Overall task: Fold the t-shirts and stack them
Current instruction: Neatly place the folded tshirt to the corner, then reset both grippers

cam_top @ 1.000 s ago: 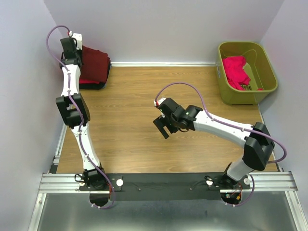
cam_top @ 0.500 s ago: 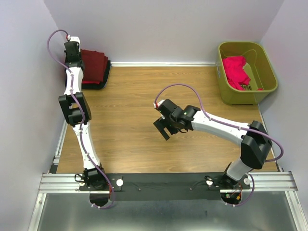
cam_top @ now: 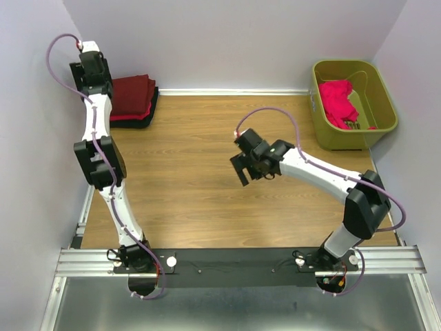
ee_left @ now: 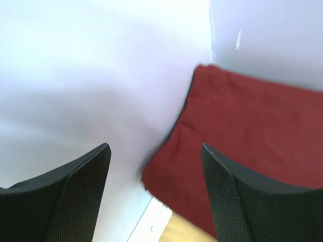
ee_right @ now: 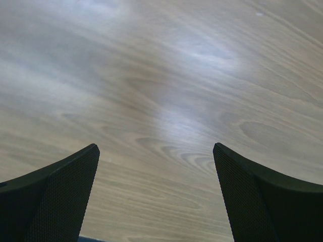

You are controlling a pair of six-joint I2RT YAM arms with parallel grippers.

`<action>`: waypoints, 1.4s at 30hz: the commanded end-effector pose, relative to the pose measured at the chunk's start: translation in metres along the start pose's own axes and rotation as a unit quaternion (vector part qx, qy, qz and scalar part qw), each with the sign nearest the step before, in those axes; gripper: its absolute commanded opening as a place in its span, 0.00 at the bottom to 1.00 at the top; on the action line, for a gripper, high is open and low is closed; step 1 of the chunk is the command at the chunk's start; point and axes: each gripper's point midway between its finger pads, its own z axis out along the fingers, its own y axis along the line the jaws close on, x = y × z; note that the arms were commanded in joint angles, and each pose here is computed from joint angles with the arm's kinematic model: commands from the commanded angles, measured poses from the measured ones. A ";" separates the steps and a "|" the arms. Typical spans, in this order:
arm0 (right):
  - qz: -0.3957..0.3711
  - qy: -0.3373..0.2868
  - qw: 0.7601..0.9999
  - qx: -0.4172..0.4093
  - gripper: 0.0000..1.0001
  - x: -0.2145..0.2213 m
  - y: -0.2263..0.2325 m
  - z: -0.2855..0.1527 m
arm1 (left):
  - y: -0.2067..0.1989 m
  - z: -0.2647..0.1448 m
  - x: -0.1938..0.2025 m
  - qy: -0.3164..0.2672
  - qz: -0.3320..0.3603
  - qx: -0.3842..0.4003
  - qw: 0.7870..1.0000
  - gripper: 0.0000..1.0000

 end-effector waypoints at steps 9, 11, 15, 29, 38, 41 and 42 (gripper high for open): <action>0.270 -0.109 0.944 0.153 1.00 -0.034 -0.162 -0.074 | -0.011 -0.208 -0.105 -0.108 -0.121 0.129 0.978 0.80; 0.308 -0.143 0.925 0.169 1.00 -0.032 -0.185 -0.100 | -0.010 -0.253 -0.109 -0.126 -0.130 0.154 0.971 0.80; 0.338 -0.215 0.887 0.229 1.00 -0.027 -0.216 -0.157 | 0.004 -0.326 -0.112 -0.158 -0.152 0.194 0.956 0.80; 0.382 -0.410 0.792 0.243 1.00 0.044 -0.231 -0.262 | 0.108 -0.467 -0.017 -0.258 -0.268 0.149 0.916 0.99; 0.380 -0.426 0.780 0.257 1.00 0.079 -0.230 -0.255 | 0.120 -0.488 0.032 -0.307 -0.299 0.150 0.891 0.99; 0.370 -0.427 0.787 0.248 1.00 0.082 -0.226 -0.250 | 0.117 -0.489 0.043 -0.319 -0.309 0.158 0.882 0.99; 0.370 -0.427 0.787 0.247 1.00 0.084 -0.225 -0.248 | 0.117 -0.487 0.047 -0.319 -0.313 0.157 0.881 0.99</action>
